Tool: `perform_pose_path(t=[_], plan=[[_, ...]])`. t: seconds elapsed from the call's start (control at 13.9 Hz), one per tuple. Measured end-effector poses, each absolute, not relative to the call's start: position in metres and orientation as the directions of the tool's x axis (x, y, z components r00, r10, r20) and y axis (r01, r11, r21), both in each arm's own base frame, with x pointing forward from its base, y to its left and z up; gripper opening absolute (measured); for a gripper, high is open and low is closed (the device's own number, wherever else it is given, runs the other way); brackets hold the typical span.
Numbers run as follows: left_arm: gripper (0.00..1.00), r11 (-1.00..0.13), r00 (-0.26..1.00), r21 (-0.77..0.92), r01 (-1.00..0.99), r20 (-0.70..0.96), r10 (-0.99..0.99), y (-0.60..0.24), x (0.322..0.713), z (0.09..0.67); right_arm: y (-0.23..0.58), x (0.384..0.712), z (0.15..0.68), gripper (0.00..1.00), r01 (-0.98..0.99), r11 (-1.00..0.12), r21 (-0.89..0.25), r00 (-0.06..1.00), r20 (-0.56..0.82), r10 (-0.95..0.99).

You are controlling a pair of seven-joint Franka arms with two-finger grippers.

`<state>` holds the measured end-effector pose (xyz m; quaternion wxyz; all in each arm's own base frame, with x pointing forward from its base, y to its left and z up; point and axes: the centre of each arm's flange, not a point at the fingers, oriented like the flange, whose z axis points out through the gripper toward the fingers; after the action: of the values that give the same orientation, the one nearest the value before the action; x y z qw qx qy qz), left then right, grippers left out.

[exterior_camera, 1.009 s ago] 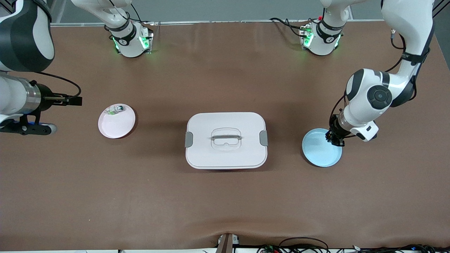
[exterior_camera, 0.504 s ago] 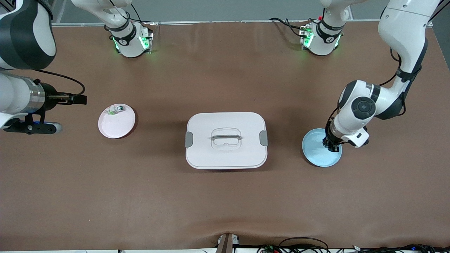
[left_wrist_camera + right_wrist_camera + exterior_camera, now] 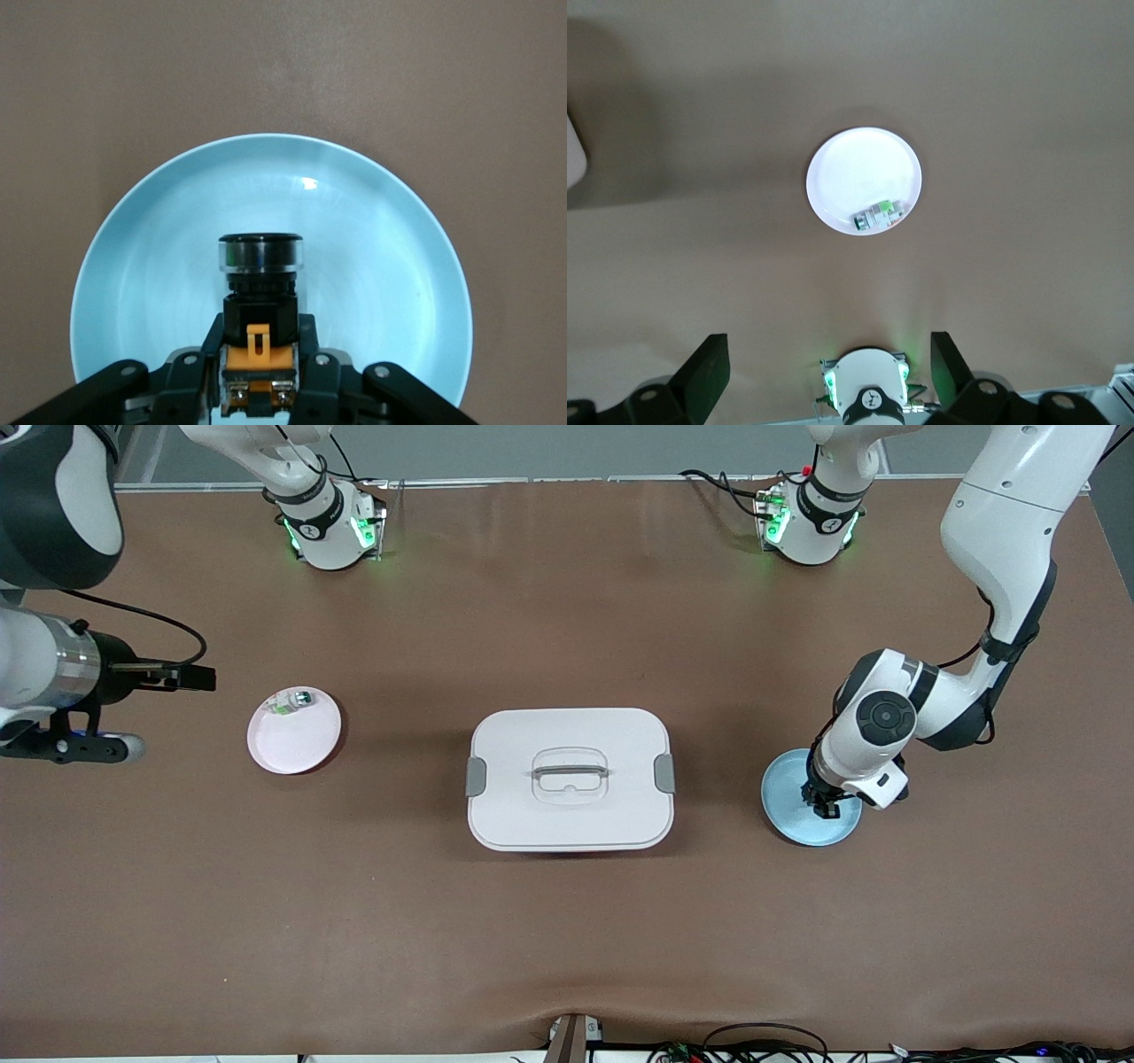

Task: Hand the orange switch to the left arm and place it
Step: 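Lower the switch onto the light-blue plate with the left gripper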

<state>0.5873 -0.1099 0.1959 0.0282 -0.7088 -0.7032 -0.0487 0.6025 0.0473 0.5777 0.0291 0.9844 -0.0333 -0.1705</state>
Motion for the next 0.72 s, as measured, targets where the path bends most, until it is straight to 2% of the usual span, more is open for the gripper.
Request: perform_pose_path(t=[0.58, 0.65, 0.72], plan=[[0.33, -0.032, 0.029, 0.022, 0.999, 0.120, 0.992, -0.111, 0.586, 0.188, 0.043, 0.590, 0.588, 1.00, -0.069, -0.996, 0.054, 0.961, -0.264, -0.081], [0.38, -0.038, 0.034, 0.024, 0.999, 0.123, 0.992, -0.111, 0.586, 0.188, 0.039, 0.588, 0.589, 1.00, -0.075, -0.996, 0.052, 0.962, -0.258, -0.086], [0.48, -0.039, 0.036, 0.025, 0.999, 0.124, 0.992, -0.111, 0.586, 0.189, 0.035, 0.586, 0.591, 1.00, -0.084, -0.995, 0.046, 0.963, -0.252, -0.093]])
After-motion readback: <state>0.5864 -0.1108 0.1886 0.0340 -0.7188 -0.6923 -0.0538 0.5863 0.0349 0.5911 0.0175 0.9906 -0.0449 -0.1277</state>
